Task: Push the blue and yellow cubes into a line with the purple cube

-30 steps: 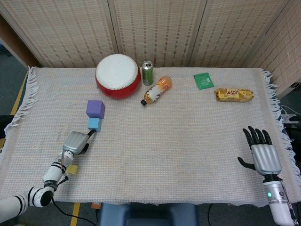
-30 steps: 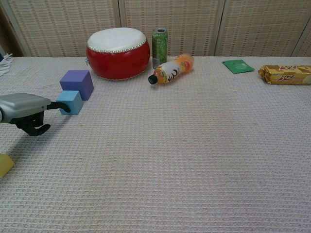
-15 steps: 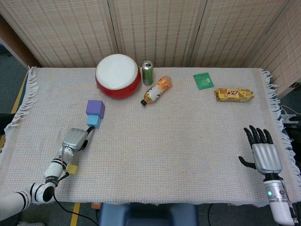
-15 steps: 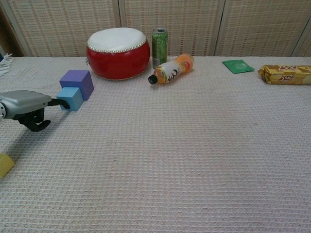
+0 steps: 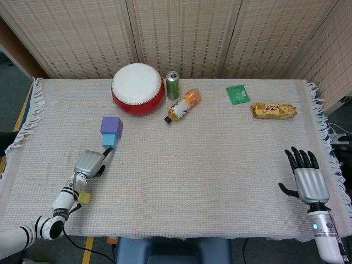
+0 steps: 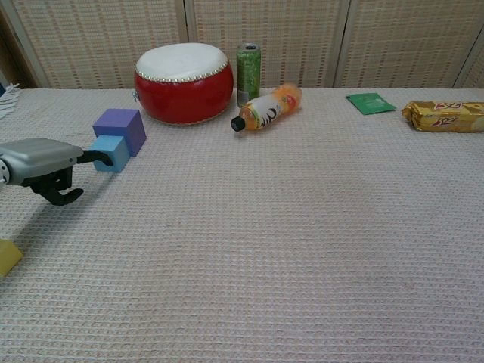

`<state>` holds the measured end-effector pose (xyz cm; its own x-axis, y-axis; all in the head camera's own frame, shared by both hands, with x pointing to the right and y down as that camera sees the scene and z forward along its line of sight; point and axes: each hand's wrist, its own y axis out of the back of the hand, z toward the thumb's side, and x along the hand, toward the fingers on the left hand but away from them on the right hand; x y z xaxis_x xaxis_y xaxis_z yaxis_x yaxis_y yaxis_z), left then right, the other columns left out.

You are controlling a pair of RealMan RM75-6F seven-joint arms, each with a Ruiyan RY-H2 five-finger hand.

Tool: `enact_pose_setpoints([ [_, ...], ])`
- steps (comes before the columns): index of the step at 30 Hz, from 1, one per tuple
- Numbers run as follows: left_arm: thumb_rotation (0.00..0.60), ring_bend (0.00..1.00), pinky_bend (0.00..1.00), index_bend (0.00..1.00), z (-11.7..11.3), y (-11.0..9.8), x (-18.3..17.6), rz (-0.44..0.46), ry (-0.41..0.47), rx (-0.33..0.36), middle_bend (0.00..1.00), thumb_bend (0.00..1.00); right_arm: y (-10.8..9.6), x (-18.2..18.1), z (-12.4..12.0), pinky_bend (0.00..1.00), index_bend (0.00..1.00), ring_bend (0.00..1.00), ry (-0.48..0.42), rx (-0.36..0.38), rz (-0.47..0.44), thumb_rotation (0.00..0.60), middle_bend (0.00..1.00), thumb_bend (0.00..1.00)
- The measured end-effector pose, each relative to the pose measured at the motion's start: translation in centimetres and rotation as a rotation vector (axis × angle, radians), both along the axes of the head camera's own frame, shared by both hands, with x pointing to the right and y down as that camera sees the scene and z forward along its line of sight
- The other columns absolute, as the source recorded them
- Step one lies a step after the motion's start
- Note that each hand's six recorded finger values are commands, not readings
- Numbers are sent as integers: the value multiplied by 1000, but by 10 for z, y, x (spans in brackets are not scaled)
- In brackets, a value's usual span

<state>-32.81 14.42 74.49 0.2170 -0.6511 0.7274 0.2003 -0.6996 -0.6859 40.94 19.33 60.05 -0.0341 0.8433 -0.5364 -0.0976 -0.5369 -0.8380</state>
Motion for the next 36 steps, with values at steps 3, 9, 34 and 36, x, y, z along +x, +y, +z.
enact_pose_setpoints([
  [3,600,1000,1000,141,-10,6,3,3,21,16,1000,426,2,-2,-1,0,0,0,-7,-2,-10,460,0,3],
  [9,600,1000,1000,150,-37,31,4,-21,69,20,1000,389,5,-7,-1,0,0,0,-25,-16,-33,459,0,5],
  [34,600,1000,1000,235,-69,128,-47,-76,-58,-5,1000,377,19,-21,-7,0,0,0,-72,-32,-95,459,0,4],
  [36,600,1000,1000,235,-70,127,-46,-73,-52,1,1000,377,19,-20,-6,0,0,0,-70,-34,-93,459,0,7],
])
